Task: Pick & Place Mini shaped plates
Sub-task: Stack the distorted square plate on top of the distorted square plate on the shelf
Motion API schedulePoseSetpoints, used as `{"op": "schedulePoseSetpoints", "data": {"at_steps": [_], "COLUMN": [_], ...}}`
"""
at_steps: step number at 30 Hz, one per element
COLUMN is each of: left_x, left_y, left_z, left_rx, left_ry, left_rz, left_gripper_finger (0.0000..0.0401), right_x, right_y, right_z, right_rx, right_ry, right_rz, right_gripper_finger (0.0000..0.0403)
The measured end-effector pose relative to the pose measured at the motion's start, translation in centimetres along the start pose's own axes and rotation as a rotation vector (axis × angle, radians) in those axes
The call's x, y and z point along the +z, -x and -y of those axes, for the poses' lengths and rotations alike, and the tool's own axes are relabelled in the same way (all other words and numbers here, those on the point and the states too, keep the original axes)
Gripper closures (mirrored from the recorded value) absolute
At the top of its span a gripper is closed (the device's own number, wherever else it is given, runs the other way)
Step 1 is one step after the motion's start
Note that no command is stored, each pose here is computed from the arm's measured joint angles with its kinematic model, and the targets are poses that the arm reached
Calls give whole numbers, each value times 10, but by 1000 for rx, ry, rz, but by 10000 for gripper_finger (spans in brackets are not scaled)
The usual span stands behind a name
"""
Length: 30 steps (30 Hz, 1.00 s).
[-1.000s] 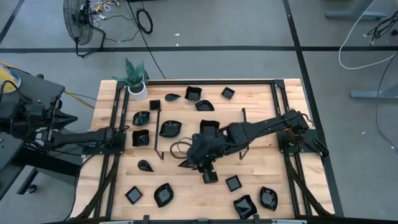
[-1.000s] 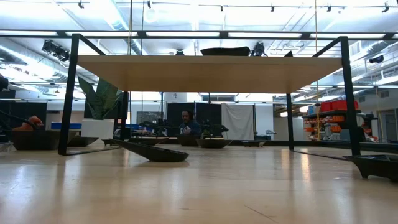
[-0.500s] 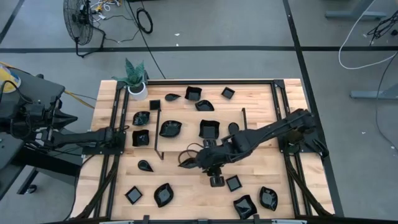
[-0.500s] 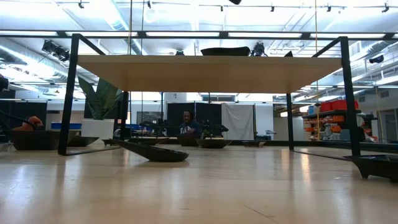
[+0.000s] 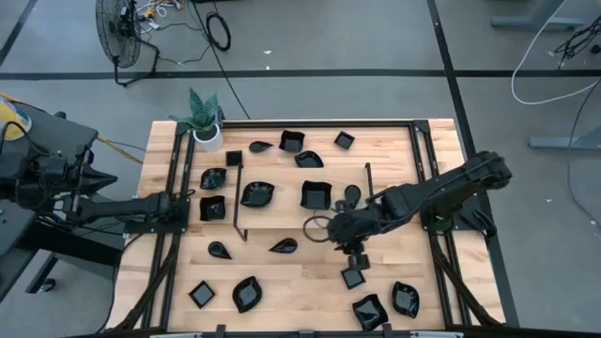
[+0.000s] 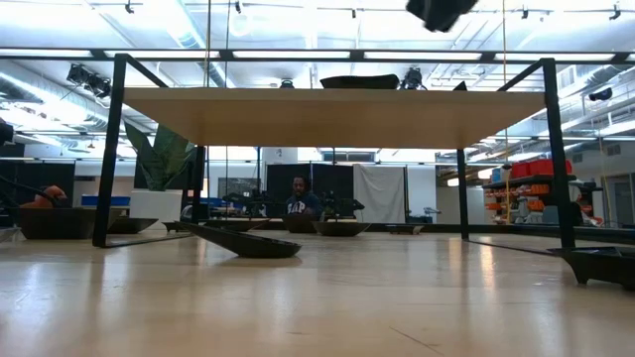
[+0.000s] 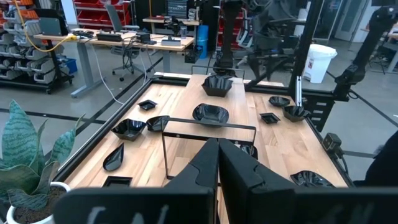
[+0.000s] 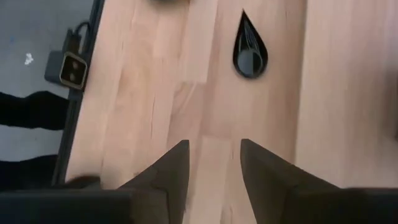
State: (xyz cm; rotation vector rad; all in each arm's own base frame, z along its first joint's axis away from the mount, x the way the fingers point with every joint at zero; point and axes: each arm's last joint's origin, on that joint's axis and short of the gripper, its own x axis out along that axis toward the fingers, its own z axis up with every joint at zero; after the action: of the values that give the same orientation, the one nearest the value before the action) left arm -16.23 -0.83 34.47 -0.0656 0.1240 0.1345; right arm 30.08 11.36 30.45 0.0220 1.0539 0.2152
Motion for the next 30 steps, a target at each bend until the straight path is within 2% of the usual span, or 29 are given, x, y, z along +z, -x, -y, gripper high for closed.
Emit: {"op": "schedulePoseSetpoints", "data": {"at_steps": [7,14,30], "left_x": [0,0,0], "left_y": [0,0,0], "left_z": [0,0,0], "left_rx": [0,0,0], "left_ry": [0,0,0], "left_rz": [0,0,0], "left_gripper_finger": [383,383,383], "right_x": [-29,-47,-52], "right_y": [9,12,18], "right_z": [7,9,8], "right_rx": [-3,-1,15], "right_ry": [1,6,-3], "right_rz": [-13,-21,-5], "right_gripper_finger": [256,256,256]}}
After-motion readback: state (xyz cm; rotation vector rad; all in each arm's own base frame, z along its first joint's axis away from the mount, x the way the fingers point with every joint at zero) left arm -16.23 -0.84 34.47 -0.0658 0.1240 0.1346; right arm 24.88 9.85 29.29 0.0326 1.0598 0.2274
